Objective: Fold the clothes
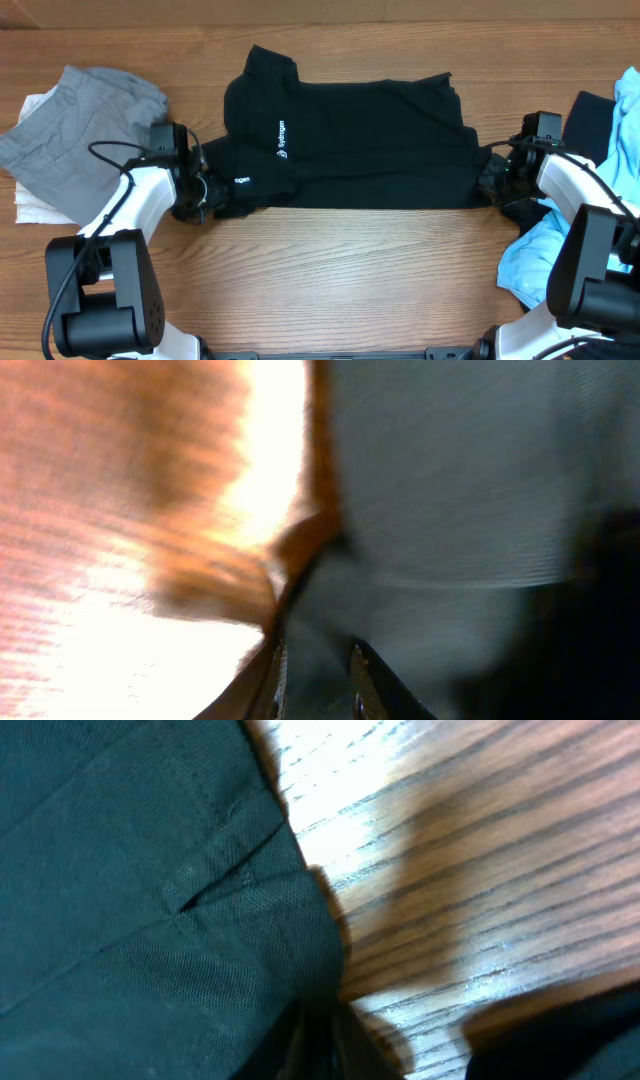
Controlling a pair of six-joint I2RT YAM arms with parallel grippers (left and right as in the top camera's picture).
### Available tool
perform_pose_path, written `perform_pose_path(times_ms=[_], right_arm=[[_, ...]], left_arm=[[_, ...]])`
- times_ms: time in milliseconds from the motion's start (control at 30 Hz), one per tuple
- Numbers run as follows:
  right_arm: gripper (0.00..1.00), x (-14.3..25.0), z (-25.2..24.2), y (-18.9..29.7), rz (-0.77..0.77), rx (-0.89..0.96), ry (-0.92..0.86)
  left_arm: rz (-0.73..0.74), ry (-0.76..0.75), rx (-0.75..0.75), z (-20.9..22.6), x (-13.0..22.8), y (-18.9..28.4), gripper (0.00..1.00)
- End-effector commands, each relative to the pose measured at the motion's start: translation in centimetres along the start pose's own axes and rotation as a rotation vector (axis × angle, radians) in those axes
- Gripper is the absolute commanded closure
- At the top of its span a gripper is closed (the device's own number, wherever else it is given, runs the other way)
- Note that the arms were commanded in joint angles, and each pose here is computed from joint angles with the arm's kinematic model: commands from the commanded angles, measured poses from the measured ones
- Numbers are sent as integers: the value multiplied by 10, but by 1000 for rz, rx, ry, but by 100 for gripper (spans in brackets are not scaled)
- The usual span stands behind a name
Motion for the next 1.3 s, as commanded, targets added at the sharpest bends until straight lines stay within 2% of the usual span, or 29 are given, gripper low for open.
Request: perform_pose_path(times_ms=[0,133,367,633,700,833,967,1067,1133,1267], right_arm=[[94,4,-5,-4,18,35,-5],[96,12,-12,-9,53,78,-10],[96,28,-42,-5,115,281,-109],[96,33,-52,-2,141,311,-160],[96,33,-52,-2,141,310,-160],[96,32,-51,-2,137,306,-160],[93,32,-51,-2,134,305,-159],[93,31,-51,-2,132,304,-160],[93,30,-51,-3,129,299,-160],[92,30,-50,-3,125,296,-160]], left_arm=[[4,-14,-77,14,9,-11,74],[10,-13,-93,19,14,-16,74],[-27,-4,-244,39,12,-13,73],[-31,72,-269,68,1,-5,71],[-8,60,-213,66,0,-3,72],[62,-35,19,30,0,12,73],[3,-217,201,-19,-2,54,63],[-60,-305,319,-50,0,78,41],[-81,-345,367,-63,3,84,39],[-50,-358,365,-75,10,74,38]])
Point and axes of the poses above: each gripper's point midway between its finger pads, its own y axis back along the fingers, its own z axis along the line the jaws close on, x = y × z, the point moved 6 cm from there along y, back along the fingers, and after that the axes turned 8 degrees about y, right-handed, at the moved point
